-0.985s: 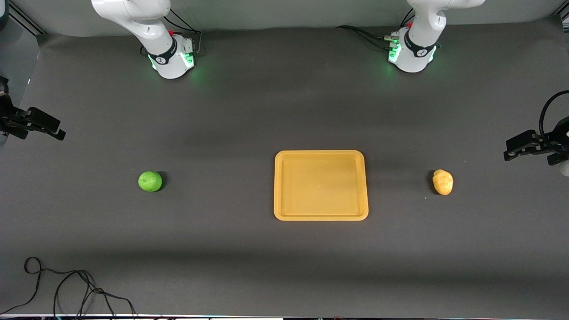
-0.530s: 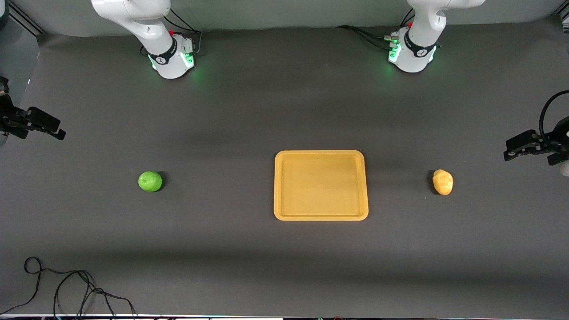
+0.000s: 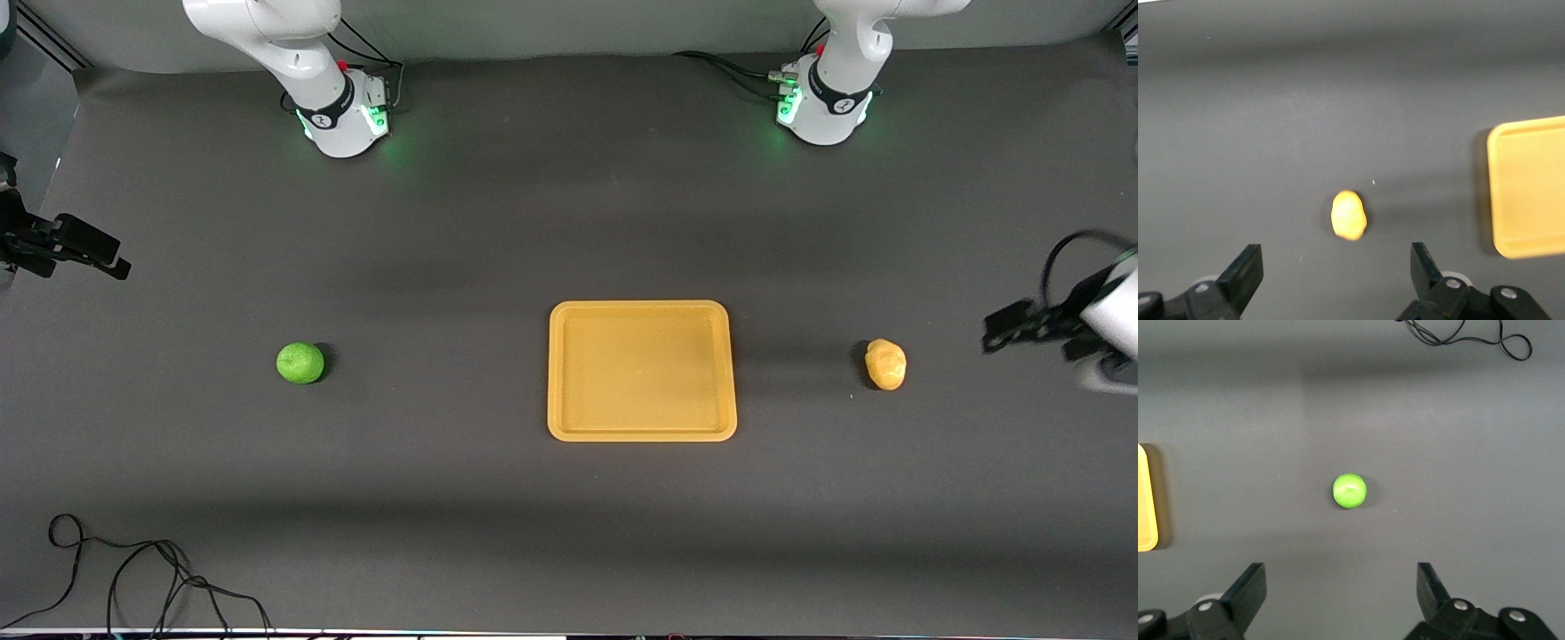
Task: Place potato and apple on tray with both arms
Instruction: 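Reach the left gripper down over the yellow potato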
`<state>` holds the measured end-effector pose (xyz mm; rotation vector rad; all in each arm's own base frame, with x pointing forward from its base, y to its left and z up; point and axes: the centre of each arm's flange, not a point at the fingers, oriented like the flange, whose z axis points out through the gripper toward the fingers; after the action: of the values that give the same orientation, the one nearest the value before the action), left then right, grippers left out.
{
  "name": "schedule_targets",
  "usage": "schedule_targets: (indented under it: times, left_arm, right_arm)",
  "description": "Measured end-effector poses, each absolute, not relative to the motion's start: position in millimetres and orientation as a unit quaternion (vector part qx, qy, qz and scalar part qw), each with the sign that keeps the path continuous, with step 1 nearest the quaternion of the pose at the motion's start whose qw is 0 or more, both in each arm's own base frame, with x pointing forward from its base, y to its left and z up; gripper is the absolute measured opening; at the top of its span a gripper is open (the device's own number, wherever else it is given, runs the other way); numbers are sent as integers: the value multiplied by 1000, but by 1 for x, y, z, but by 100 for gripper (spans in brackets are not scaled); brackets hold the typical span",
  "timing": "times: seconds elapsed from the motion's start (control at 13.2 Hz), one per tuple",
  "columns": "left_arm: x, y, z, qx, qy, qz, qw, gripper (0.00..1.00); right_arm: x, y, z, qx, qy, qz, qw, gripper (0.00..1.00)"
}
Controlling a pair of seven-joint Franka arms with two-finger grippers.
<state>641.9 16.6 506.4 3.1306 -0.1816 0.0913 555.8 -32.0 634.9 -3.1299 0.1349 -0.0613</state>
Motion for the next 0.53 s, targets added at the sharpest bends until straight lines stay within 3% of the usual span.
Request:
schedule_targets:
  times: [0.3, 0.53]
  left_arm:
    - [662, 14, 376, 998, -58, 34, -6, 99]
    - [653, 14, 311, 997, -59, 52, -11, 99]
  right_arm:
    - [556, -32, 635, -999, 43, -19, 4, 100]
    - [555, -32, 634, -999, 43, -15, 4, 100]
